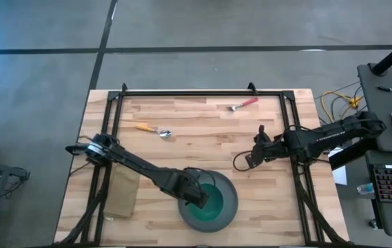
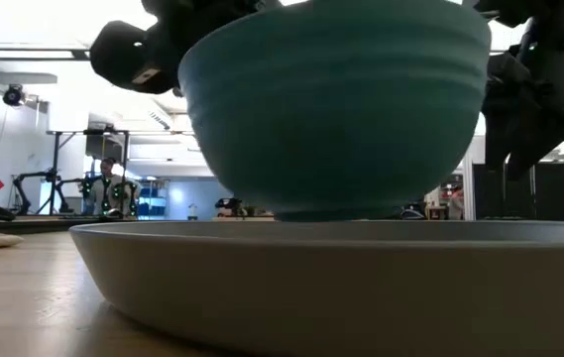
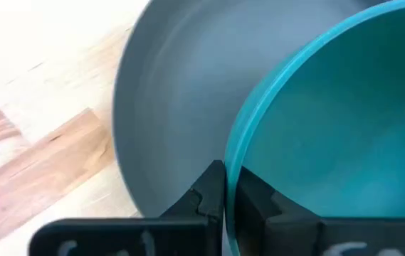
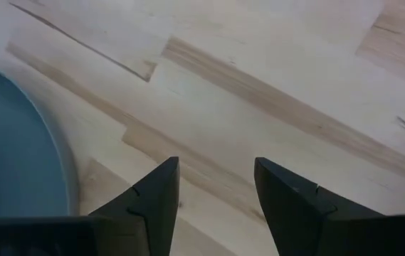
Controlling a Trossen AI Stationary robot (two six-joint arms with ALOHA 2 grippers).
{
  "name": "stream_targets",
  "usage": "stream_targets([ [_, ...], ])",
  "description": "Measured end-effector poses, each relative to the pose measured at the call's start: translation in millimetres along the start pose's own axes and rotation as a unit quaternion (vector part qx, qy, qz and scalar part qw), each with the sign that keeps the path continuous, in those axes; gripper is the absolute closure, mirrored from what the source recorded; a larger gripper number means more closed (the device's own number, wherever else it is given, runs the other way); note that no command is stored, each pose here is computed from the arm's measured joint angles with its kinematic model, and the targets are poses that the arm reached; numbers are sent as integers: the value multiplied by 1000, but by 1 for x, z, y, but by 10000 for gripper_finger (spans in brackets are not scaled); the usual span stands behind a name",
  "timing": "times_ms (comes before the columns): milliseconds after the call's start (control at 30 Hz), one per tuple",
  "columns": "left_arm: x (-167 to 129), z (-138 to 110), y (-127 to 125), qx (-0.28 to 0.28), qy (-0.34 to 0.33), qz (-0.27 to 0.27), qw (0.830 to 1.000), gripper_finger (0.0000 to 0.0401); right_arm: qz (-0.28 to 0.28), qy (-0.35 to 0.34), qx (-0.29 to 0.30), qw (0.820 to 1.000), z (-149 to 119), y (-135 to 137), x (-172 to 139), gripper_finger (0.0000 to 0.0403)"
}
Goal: Set table place
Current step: Put the bowl on the plate
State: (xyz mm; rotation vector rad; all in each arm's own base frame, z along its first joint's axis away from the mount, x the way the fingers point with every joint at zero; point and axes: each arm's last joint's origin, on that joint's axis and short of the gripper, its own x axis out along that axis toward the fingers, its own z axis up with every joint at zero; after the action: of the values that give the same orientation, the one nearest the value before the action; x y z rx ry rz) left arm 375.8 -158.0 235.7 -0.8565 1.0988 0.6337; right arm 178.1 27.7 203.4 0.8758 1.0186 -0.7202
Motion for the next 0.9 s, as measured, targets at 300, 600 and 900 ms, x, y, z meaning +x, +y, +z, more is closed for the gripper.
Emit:
stream_targets([
  [300, 1, 10, 1, -15, -3, -2, 1000, 401, -2, -16, -5, 1000, -3, 5, 5, 229],
  [600, 6, 17, -2, -2, -8, -21, 1000, 399, -1, -17, -10, 1000, -3, 6, 5, 230],
  [900, 12, 15, 1, -3, 6, -20, 1000, 335, -3, -17, -21, 1000, -3, 5, 5, 229],
])
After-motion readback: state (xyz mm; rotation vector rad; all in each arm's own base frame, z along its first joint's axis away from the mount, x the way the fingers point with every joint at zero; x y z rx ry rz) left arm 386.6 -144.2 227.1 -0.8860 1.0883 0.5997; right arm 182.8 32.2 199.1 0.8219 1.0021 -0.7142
